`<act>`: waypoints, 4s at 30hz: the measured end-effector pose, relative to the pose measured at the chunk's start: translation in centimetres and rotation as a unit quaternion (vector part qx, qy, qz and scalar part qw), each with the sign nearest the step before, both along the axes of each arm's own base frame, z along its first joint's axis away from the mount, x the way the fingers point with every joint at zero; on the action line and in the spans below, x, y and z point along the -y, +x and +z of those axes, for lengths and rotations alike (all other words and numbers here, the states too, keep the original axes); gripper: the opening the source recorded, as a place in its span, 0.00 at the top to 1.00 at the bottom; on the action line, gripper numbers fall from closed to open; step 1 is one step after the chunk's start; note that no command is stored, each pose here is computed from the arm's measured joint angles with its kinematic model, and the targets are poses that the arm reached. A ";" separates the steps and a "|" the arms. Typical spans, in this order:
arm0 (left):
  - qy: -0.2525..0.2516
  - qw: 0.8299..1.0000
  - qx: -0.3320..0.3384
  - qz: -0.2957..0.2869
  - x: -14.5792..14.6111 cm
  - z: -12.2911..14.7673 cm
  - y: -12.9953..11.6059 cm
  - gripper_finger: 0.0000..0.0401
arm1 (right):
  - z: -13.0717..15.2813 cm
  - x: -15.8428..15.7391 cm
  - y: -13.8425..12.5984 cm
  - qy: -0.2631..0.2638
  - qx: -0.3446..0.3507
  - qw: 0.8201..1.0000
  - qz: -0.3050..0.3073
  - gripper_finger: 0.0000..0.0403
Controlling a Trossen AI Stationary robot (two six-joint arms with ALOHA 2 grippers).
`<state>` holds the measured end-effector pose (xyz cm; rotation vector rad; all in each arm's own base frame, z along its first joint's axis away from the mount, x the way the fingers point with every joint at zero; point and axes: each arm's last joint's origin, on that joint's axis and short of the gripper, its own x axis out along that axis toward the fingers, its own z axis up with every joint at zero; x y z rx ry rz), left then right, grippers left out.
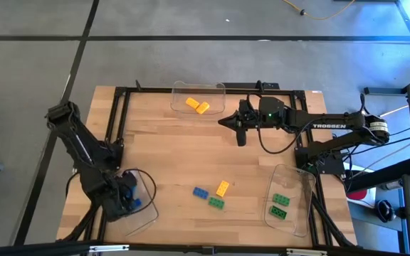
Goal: Sort & place blocks by color
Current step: Put the yellow game piece into the top transparent bin
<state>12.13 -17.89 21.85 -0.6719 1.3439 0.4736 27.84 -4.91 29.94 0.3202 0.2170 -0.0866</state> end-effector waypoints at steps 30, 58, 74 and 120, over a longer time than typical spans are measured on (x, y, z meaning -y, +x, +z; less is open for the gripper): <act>0.215 0.759 0.612 -0.050 -18.3 12.3 5.9 0.37 | 0.3 -0.4 0.0 -0.014 0.016 0.996 0.081 1.00; 0.260 0.720 0.637 -0.090 -19.4 8.2 9.1 0.37 | 0.5 -0.6 0.1 0.000 0.028 0.994 0.102 1.00; 0.262 0.723 0.634 -0.086 -19.4 8.2 9.1 0.37 | 0.6 -0.6 0.1 0.003 0.035 0.994 0.100 0.98; 0.252 0.726 0.635 -0.079 -19.4 8.2 9.1 0.37 | -12.9 -11.4 9.7 -0.266 -0.404 0.696 0.530 0.21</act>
